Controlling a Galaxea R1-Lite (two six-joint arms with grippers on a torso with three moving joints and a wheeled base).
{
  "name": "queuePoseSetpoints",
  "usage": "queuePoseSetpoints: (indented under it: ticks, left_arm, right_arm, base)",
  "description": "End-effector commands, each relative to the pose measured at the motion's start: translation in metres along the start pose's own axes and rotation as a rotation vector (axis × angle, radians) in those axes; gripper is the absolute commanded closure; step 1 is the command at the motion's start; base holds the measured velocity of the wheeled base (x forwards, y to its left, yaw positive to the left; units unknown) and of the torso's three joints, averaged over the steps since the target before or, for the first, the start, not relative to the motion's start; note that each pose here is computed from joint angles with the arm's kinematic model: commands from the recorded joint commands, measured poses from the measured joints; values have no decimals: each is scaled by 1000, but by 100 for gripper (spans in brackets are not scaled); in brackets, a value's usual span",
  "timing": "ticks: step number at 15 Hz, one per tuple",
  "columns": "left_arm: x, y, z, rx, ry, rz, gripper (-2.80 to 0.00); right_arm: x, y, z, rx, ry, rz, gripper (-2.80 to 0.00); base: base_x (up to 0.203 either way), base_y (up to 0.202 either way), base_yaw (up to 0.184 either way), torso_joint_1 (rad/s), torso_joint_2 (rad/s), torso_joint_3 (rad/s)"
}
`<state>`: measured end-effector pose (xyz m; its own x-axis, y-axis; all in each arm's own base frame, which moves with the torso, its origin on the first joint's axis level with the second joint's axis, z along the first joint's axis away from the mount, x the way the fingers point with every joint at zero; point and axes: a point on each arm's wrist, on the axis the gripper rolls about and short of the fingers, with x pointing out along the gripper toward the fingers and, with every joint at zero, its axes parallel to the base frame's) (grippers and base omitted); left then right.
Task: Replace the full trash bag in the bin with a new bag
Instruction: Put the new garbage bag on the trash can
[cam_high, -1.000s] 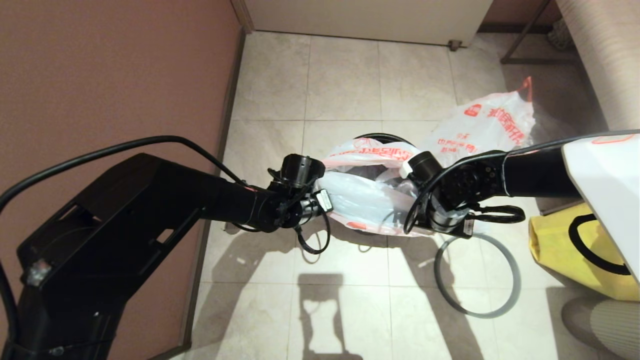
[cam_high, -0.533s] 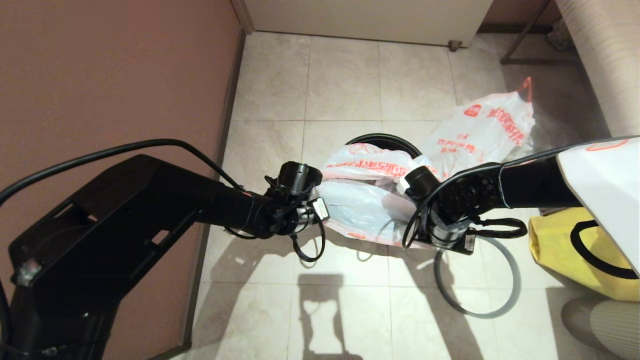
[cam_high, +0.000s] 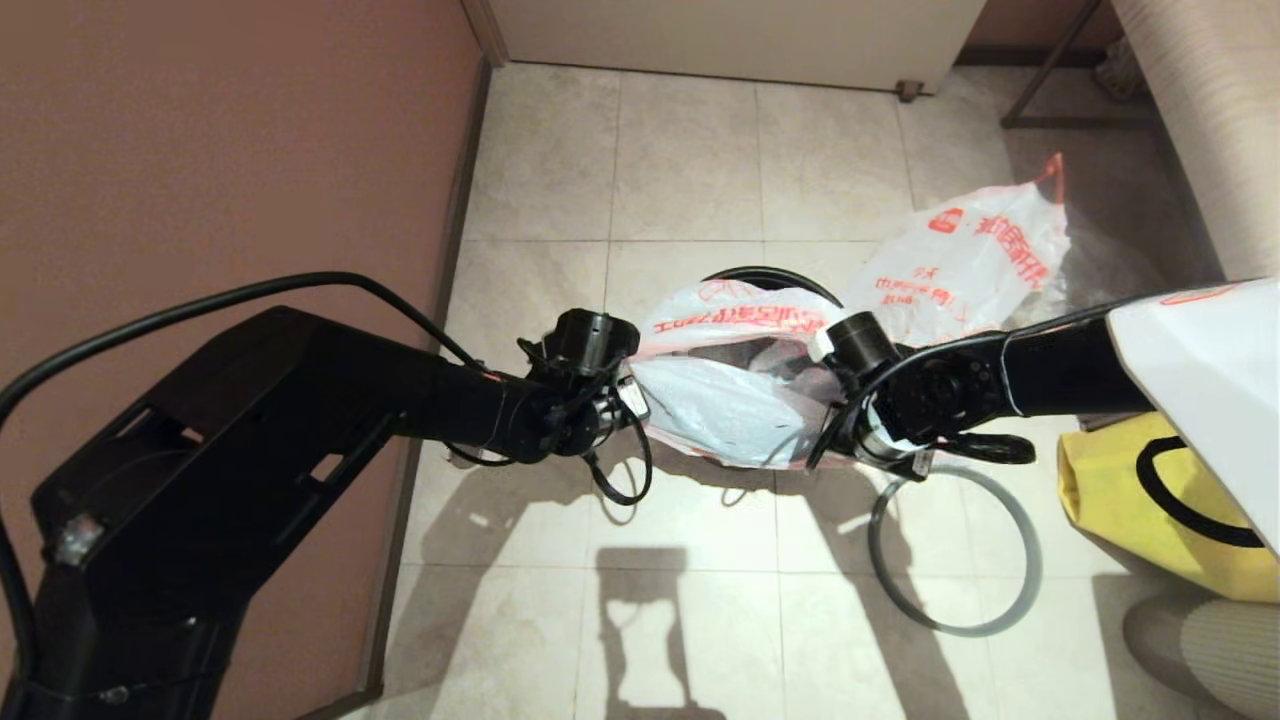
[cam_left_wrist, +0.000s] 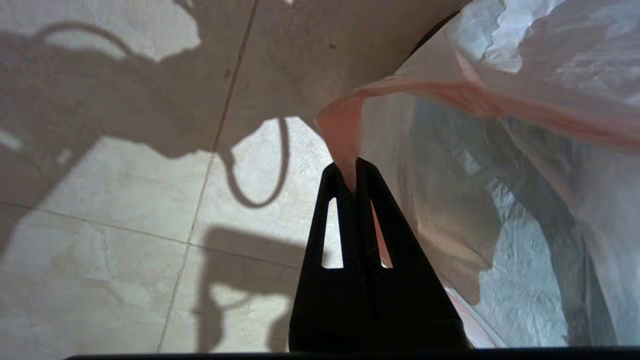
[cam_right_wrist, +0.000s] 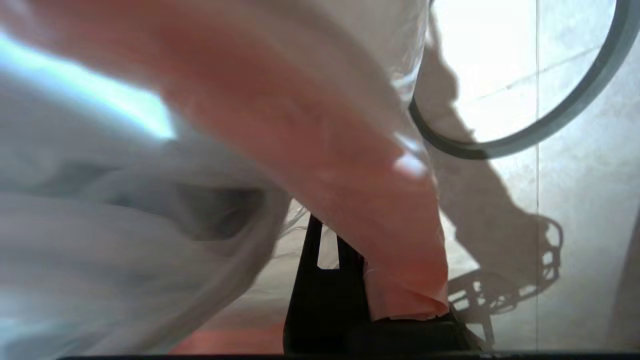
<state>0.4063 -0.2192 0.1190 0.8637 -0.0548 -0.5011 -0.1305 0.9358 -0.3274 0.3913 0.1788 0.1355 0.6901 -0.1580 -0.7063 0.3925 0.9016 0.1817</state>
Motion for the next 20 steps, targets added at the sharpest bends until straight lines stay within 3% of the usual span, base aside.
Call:
queuePoseSetpoints:
  ticks: [1, 2, 3, 4, 5, 8, 12, 13, 16, 20]
  left_arm:
    - [-6, -3, 3, -6, -12, -9, 0]
    - [-7, -4, 3, -4, -14, -11, 0]
    - [-8, -5, 2, 0, -12, -11, -280]
    - [-9, -5, 2, 1, -10, -11, -280]
    - [-12, -5, 4, 1, -13, -15, -280]
    - [-29, -7, 13, 16, -16, -26, -280]
    - [-83, -7, 36, 81, 36, -20, -280]
    - [-84, -8, 36, 84, 38, -21, 0]
    - [-85, -16, 29, 97, 47, -41, 0]
    - [-87, -24, 22, 109, 58, -60, 0]
  right_arm:
    - [-13, -1, 7, 7, -18, 20, 0]
    - [-16, -1, 6, -5, -16, 19, 0]
    - [-18, -3, 4, -16, -8, 13, 0]
    - [-19, -5, 0, -39, 4, 5, 0]
    - [-19, -8, -6, -81, 14, -2, -280]
    - [-34, -6, -6, -95, -19, 37, -280]
    - [-75, -19, -26, -165, 31, 43, -280]
    - [-78, -24, -31, -181, 46, 34, 0]
    - [-81, -30, -32, -179, 50, 29, 0]
    - [-87, -22, -45, -218, 78, 65, 0]
  base:
    - [0, 0, 0, 0, 0, 0]
    - [0, 0, 0, 0, 0, 0]
    - [0, 0, 0, 0, 0, 0]
    - [0, 0, 0, 0, 0, 0]
    - [0, 0, 0, 0, 0, 0]
    - [0, 0, 0, 0, 0, 0]
    - [0, 0, 0, 0, 0, 0]
    - [0, 0, 0, 0, 0, 0]
    - [0, 0, 0, 0, 0, 0]
    - [0, 0, 0, 0, 0, 0]
